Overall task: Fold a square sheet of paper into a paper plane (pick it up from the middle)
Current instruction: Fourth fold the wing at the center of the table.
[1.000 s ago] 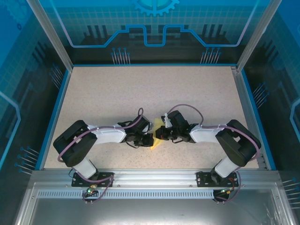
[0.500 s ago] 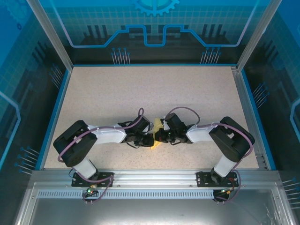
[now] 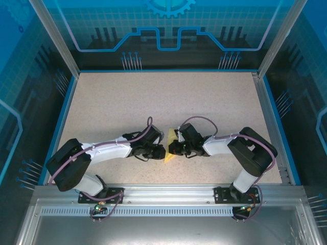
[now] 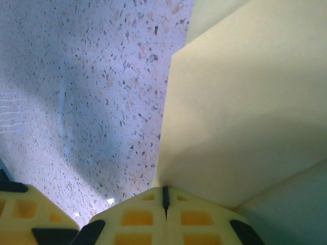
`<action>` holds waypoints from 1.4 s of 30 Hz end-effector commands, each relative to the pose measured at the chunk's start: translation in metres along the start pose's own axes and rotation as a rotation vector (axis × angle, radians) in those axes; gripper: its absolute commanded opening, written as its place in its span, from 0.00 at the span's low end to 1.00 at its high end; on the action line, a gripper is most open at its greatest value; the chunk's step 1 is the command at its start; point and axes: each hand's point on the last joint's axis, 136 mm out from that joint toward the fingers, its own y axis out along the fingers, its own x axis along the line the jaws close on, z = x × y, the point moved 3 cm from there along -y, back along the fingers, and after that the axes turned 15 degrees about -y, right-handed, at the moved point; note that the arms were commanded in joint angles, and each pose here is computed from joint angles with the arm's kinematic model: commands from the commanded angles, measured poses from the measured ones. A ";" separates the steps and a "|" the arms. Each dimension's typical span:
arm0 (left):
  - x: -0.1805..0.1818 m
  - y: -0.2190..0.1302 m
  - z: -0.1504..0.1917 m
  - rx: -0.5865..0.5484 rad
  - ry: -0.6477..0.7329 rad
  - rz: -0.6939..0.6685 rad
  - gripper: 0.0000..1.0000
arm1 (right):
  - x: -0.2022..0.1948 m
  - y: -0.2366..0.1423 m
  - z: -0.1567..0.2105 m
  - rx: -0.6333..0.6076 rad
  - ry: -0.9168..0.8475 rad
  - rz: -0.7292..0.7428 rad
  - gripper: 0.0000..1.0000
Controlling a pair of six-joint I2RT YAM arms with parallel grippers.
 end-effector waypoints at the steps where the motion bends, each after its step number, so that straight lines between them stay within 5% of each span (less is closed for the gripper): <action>1: -0.010 0.004 0.002 0.019 0.000 0.040 0.15 | -0.025 0.009 0.031 0.097 0.029 0.088 0.00; 18: 0.003 0.037 0.013 0.081 -0.012 0.026 0.07 | -0.027 0.005 0.031 0.097 0.035 0.070 0.00; 42: 0.026 0.036 0.059 0.134 -0.040 -0.039 0.07 | -0.046 0.000 0.037 0.111 0.060 0.140 0.00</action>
